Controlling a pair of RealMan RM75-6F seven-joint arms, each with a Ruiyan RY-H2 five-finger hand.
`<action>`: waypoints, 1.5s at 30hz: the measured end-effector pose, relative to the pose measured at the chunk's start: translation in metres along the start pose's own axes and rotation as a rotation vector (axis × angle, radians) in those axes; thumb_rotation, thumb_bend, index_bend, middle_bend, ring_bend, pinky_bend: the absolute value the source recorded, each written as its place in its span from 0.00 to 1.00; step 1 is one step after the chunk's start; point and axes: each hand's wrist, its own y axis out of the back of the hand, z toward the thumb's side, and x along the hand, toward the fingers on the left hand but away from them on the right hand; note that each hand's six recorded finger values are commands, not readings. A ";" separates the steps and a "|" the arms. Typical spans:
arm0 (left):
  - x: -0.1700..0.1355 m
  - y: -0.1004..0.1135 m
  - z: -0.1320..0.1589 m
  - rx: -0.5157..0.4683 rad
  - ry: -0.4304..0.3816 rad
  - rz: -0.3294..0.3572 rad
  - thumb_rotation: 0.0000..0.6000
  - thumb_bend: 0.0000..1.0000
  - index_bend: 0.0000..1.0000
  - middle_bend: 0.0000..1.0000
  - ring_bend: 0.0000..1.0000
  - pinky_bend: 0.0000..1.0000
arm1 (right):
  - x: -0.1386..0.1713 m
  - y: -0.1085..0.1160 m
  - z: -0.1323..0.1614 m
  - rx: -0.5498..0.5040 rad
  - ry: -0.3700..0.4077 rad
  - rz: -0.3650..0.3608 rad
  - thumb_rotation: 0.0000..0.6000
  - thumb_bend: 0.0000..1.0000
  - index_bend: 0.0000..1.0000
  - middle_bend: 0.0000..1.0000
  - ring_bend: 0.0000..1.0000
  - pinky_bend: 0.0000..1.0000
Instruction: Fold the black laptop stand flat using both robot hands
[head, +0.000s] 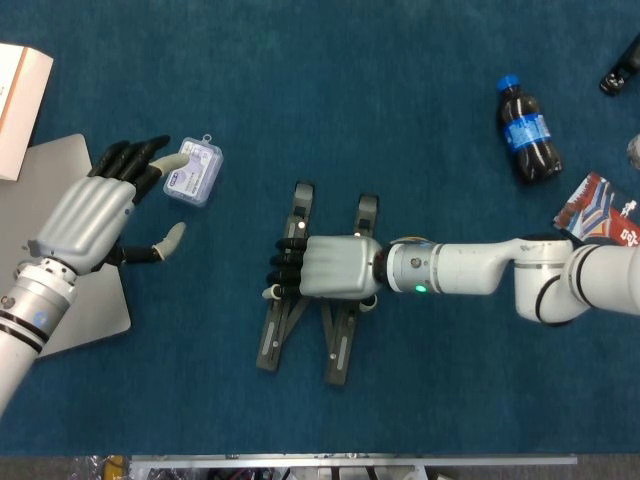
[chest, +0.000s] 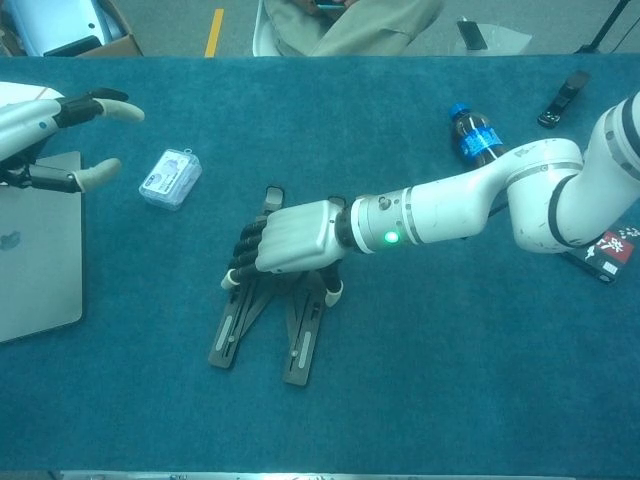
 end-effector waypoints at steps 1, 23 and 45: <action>0.000 0.000 0.000 0.000 0.000 -0.001 0.46 0.38 0.11 0.00 0.00 0.00 | 0.000 0.000 0.000 -0.001 -0.001 0.000 1.00 0.00 0.00 0.16 0.00 0.00; 0.002 -0.003 0.002 -0.004 -0.007 -0.011 0.46 0.38 0.11 0.00 0.00 0.00 | 0.003 -0.001 -0.004 -0.011 -0.021 -0.013 1.00 0.00 0.00 0.26 0.00 0.00; 0.002 -0.003 0.004 -0.010 -0.015 -0.010 0.46 0.38 0.11 0.00 0.00 0.00 | 0.006 0.002 -0.004 -0.013 -0.032 -0.019 1.00 0.15 0.00 0.39 0.00 0.00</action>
